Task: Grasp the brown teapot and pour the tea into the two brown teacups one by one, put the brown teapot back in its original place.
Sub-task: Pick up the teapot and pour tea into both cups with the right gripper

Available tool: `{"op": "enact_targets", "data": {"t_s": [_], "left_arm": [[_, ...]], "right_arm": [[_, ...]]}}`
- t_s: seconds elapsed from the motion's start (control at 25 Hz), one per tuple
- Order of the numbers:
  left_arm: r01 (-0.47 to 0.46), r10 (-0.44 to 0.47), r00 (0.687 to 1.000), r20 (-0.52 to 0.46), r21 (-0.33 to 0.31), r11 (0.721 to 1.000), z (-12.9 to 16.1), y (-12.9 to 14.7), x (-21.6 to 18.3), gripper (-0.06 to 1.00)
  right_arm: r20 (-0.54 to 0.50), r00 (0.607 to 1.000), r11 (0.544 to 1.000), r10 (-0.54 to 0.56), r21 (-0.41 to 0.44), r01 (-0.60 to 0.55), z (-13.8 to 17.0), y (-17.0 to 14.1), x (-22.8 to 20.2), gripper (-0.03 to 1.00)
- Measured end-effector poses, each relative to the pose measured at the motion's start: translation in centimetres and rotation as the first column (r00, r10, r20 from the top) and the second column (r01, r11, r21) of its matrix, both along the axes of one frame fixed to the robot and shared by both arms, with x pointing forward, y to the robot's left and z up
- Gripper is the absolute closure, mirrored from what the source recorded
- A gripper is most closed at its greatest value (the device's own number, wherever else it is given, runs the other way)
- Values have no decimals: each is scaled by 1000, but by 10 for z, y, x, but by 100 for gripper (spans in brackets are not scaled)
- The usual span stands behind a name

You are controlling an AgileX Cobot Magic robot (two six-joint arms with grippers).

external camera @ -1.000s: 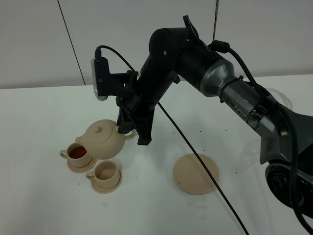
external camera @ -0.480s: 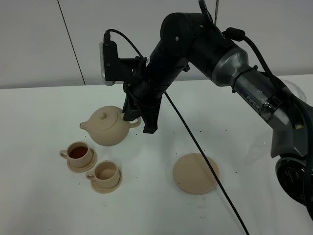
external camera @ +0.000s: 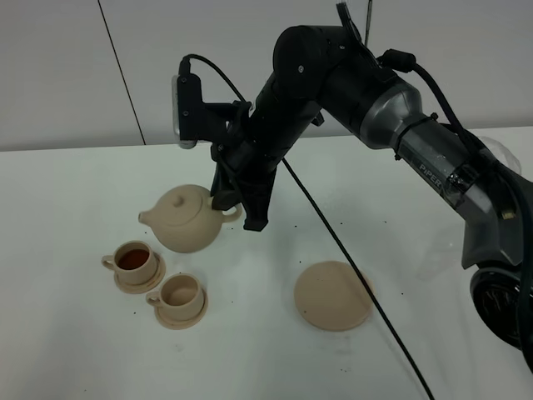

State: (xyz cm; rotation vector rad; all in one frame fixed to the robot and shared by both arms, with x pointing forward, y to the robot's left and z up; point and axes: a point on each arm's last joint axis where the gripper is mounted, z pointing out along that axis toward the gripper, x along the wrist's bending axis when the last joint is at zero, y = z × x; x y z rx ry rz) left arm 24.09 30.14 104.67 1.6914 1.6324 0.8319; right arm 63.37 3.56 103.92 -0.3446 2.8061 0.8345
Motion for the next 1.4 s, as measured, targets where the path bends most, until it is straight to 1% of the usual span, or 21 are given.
{"op": "enact_targets", "data": {"t_s": [0.16,0.48,0.56,0.84,1.04,1.32,1.4], "left_arm": [[0,0,1000,0,0,1000,0,0,0,71],[0,0,1000,0,0,1000,0,0,0,71],[0,0,1000,0,0,1000,0,0,0,71],[0,0,1000,0,0,1000,0,0,0,71],[0,0,1000,0,0,1000,0,0,0,71],[0,0,1000,0,0,1000,0,0,0,71],[0,0,1000,0,0,1000,0,0,0,71]], "right_arm": [[-33,999,1000,0,-24,-1,-4,-4,-5,87],[-51,999,999,18,-35,-19,7,-13,-22,87],[-57,998,999,21,-43,-23,1,-14,-27,87],[-30,1000,1000,-4,1,4,-12,-16,-38,87],[-46,999,1000,-12,-9,11,-23,-17,-40,87],[-39,998,999,-40,-16,40,-41,-17,-43,87],[-38,999,999,-40,-18,39,-42,-17,-43,87]]}}
